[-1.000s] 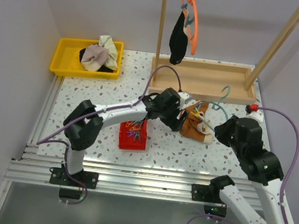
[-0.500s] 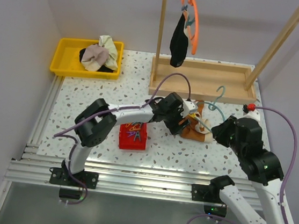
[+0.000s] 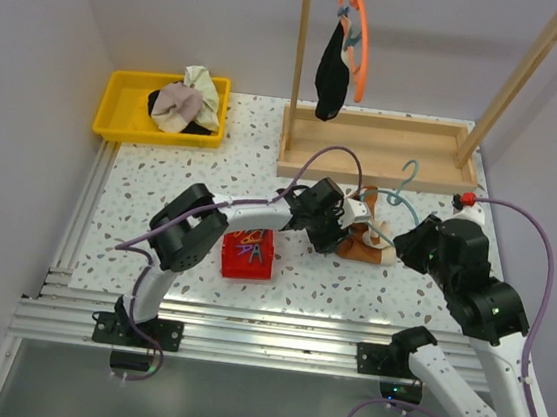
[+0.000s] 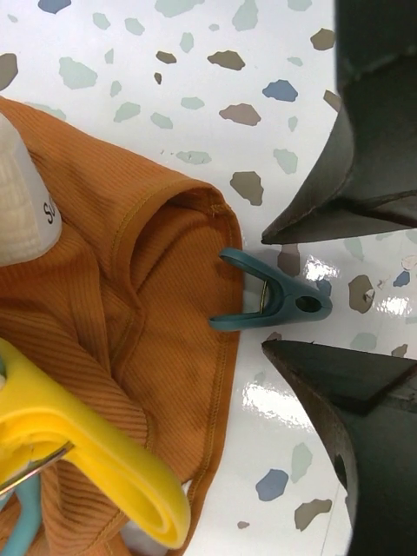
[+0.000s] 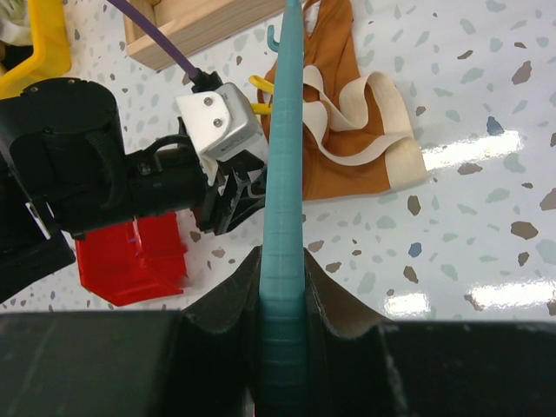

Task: Remove the underwear clipped to the hanger

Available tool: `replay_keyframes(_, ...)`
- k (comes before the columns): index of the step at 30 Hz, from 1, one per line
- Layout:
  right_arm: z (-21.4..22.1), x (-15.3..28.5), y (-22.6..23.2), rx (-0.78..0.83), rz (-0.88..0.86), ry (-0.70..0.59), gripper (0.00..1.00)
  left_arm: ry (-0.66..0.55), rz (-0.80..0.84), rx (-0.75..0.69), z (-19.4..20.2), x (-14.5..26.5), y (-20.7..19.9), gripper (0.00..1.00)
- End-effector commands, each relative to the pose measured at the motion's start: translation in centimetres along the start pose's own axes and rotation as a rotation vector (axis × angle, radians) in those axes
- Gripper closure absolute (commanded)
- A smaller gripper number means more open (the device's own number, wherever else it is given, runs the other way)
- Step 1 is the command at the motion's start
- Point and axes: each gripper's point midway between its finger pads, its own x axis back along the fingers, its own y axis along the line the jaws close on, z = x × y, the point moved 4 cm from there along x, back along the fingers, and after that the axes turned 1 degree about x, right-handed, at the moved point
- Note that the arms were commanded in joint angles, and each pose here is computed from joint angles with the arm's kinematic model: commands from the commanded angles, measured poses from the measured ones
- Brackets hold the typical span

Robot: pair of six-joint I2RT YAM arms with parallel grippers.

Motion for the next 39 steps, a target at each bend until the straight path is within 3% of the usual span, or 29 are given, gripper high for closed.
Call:
replay_keyframes(1, -1.6, 0.3, 1.3, -0.017, -0.05, -0.049, 1.0, -0.001, 0.045, -0.022, -0.1, -0.5, -0.6, 0.49)
replay_keyframes(4, -1.7, 0.3, 1.4, -0.016, -0.051, -0.048, 1.0, 0.025, 0.038, 0.01, 0.7, -0.9, -0.5, 0.6)
replay_keyframes(9, -1.8, 0.2, 1.5, -0.019, -0.053, -0.055, 1.0, 0.017, 0.013, 0.039, 1.1, -0.5, -0.5, 0.67)
replay_keyframes(17, -2.0, 0.0, 1.4, -0.018, -0.041, -0.067, 1.0, -0.013, -0.125, 0.078, -0.3, 2.5, 0.6, 1.0)
replay_keyframes(24, -1.9, -0.1, 1.2, -0.014, -0.035, -0.069, 1.0, -0.129, -0.26, 0.118, -5.5, 9.4, 1.0, 1.0)
replay_keyframes(28, -1.7, -0.2, 0.9, -0.012, -0.027, -0.069, 1.0, -0.2, -0.334, 0.239, -6.9, 14.5, 0.7, 1.0)
replay_keyframes(36, -1.5, -0.2, 0.9, -0.001, -0.032, -0.064, 1.0, -0.105, -0.559, 0.573, 0.8, 21.5, 1.0, 1.0)
replay_keyframes(39, -1.3, -0.3, 1.0, 0.004, -0.04, -0.054, 1.0, -0.159, -0.594, 0.664, 2.7, 23.5, 0.9, 1.0)
